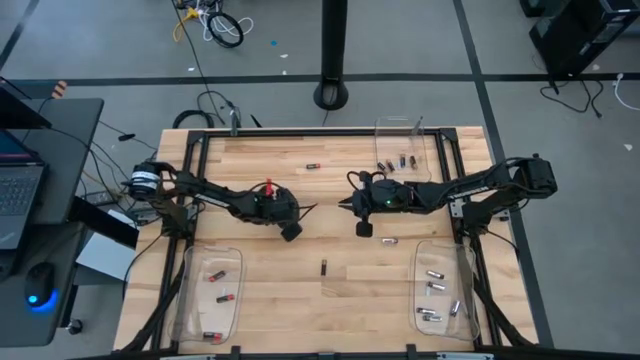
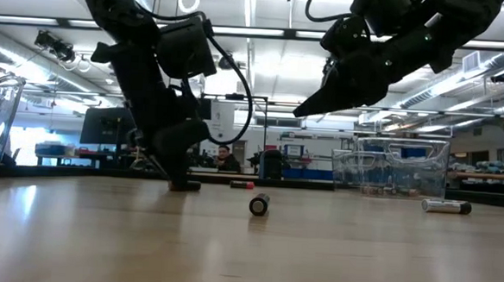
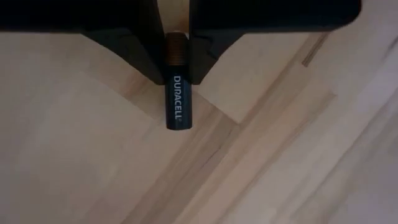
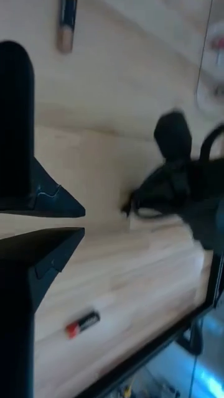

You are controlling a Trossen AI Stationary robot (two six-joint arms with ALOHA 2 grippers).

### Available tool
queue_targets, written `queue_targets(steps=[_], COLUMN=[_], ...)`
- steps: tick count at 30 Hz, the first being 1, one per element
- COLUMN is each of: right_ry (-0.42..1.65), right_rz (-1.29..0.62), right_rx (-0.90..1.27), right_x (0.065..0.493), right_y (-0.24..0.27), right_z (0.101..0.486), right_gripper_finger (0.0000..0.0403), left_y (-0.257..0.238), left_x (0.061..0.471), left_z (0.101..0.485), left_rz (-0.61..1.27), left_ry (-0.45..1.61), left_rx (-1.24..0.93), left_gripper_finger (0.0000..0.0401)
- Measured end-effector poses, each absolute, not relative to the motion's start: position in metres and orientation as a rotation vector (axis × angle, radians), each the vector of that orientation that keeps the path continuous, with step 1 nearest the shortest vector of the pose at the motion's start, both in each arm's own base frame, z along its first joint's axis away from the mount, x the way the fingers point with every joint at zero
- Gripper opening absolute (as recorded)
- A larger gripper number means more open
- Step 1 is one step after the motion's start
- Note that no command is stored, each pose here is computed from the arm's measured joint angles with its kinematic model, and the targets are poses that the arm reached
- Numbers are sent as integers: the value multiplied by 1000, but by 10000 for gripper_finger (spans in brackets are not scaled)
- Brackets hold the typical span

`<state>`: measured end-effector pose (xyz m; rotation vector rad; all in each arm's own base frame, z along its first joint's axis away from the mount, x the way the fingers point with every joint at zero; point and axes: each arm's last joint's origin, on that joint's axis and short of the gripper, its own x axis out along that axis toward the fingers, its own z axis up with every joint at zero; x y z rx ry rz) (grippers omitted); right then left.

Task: Sort batteries
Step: Put the brown battery into the top transparent bin

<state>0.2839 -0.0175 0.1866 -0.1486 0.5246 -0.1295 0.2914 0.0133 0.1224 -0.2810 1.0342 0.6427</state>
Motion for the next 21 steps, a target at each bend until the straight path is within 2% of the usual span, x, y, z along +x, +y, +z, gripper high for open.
queue_targets(steps=[8,15,21], right_ry=[562,622,399], right_rz=[-163,-240,-154], right_rx=[-160,-179,-108], right_x=[278,253,240], right_y=[-18,-19,-14], right_z=[189,209,218], right_gripper_finger=[57,66,68], left_y=[1,-1,3], left_x=[294,310,313], left_z=[142,177,188], left_rz=[556,413,182], left_ry=[926,623,261], left_rx=[-233,-154,-137], left_gripper_finger=[45,45,45])
